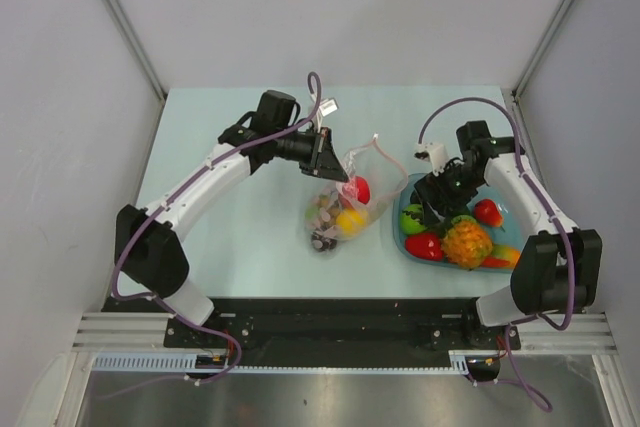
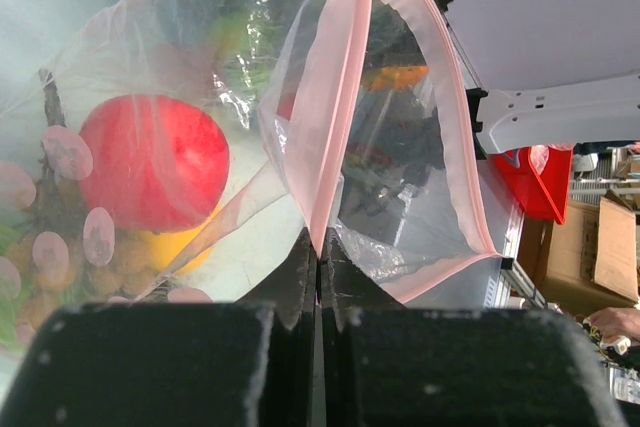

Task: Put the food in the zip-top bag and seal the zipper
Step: Pick up the fake fruit from the bin.

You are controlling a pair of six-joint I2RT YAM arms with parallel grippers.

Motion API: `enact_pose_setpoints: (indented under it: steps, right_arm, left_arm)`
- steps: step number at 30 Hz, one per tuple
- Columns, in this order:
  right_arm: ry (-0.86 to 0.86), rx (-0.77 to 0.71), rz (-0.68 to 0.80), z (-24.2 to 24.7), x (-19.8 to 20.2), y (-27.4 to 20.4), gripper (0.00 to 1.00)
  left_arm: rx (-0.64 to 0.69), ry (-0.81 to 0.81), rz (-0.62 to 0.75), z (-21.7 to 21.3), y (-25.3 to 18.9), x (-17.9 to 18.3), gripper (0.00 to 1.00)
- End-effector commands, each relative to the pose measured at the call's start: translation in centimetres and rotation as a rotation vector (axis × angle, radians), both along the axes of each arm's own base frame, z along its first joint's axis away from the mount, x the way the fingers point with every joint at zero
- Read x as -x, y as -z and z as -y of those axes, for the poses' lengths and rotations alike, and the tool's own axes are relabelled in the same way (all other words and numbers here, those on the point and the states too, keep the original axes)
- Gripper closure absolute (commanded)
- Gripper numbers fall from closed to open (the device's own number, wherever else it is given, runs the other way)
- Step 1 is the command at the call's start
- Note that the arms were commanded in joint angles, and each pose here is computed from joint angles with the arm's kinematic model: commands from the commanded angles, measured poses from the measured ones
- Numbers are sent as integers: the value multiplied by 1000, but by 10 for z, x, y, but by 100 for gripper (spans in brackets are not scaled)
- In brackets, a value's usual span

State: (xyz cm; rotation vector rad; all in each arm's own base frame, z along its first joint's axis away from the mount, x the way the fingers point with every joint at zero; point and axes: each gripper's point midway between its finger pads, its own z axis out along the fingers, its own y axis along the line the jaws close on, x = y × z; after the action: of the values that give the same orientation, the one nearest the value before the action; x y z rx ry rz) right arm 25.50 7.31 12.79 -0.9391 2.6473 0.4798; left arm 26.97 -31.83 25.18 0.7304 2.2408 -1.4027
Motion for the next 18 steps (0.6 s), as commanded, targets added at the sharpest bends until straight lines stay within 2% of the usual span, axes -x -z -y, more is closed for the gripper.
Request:
enact_pose_setpoints:
  steps: [1, 2, 3, 5, 6, 9, 11, 14, 18]
  right_arm:
    - [-57, 14, -7, -9, 6, 5, 17]
    - [-61, 10, -19, -10, 8, 5, 26]
    - [-65, 4, -18, -10, 8, 3, 46]
    - [-63, -4, -5, -10, 7, -5, 60]
    - [-60, -17, 1, -11, 7, -9, 75]
    - [-39, -46, 43, -11, 4, -30, 100]
    - [-23, -83, 70, -13, 5, -47, 100]
    - [16, -173, 210, -12, -2, -93, 100]
    - [100, -303, 487, -20, -13, -182, 100]
  left_arm:
    - [35, 3, 59, -3, -17, 1, 100]
    - [35, 3, 59, -3, -18, 1, 100]
    - [38, 4, 61, -2, -19, 1, 100]
    - [38, 1, 63, -3, -20, 0, 100]
    - [39, 5, 62, -2, -20, 1, 100]
    - [39, 3, 59, -3, -19, 1, 100]
    - [41, 9, 55, -2, -19, 2, 100]
    - [45, 11, 52, -2, -19, 2, 100]
    - [52, 18, 49, -1, -21, 3, 100]
